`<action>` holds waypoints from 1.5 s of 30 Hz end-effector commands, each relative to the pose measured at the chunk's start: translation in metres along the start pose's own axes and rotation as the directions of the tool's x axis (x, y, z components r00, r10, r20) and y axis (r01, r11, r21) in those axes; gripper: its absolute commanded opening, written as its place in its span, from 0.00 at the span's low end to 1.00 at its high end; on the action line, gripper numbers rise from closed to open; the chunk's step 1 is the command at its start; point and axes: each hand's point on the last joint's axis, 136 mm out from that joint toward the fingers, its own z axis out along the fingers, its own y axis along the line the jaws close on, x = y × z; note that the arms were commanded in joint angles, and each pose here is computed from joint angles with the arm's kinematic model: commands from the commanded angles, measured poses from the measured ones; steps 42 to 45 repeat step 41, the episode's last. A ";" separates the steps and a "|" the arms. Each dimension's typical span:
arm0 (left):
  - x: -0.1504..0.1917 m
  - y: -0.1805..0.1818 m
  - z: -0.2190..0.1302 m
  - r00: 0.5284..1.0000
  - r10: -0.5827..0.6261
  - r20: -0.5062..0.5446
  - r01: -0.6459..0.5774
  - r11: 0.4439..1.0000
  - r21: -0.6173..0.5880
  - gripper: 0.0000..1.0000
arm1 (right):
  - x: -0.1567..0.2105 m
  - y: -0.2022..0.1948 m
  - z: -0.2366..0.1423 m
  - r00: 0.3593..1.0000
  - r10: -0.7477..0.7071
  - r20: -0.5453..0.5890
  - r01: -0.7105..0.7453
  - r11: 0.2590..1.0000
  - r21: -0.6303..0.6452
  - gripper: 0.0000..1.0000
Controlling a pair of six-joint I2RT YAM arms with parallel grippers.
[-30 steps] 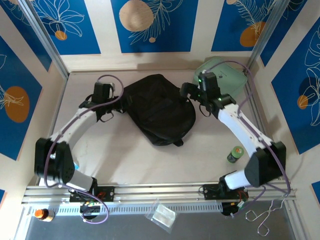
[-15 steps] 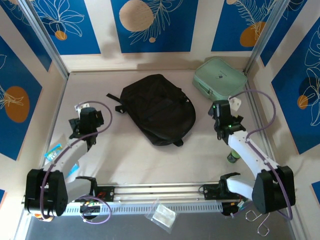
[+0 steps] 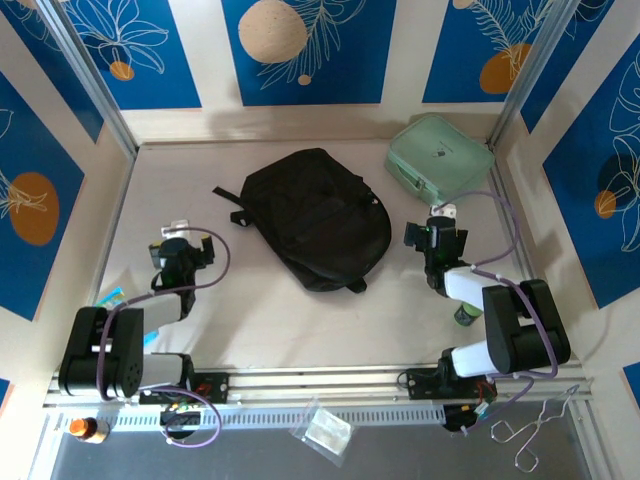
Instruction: Pack books, pencil case, and school supplies into a backpack
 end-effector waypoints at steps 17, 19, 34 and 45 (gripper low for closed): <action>-0.014 -0.040 0.024 0.992 -0.007 0.125 -0.015 0.984 0.176 1.00 | -0.014 0.021 0.012 0.990 0.049 0.131 -0.018 0.973 -0.232 0.99; -0.013 -0.042 0.026 0.994 0.014 0.109 -0.032 0.987 0.157 1.00 | -0.014 0.021 0.012 0.990 0.051 0.131 -0.019 0.972 -0.233 0.99; -0.014 -0.051 0.029 0.994 0.044 0.096 -0.062 0.979 0.193 1.00 | -0.014 0.022 0.013 0.991 0.051 0.127 -0.020 0.972 -0.235 0.99; -0.013 -0.052 0.027 0.994 0.044 0.101 -0.064 0.978 0.196 1.00 | -0.014 0.022 0.012 0.990 0.051 0.128 -0.020 0.972 -0.235 0.99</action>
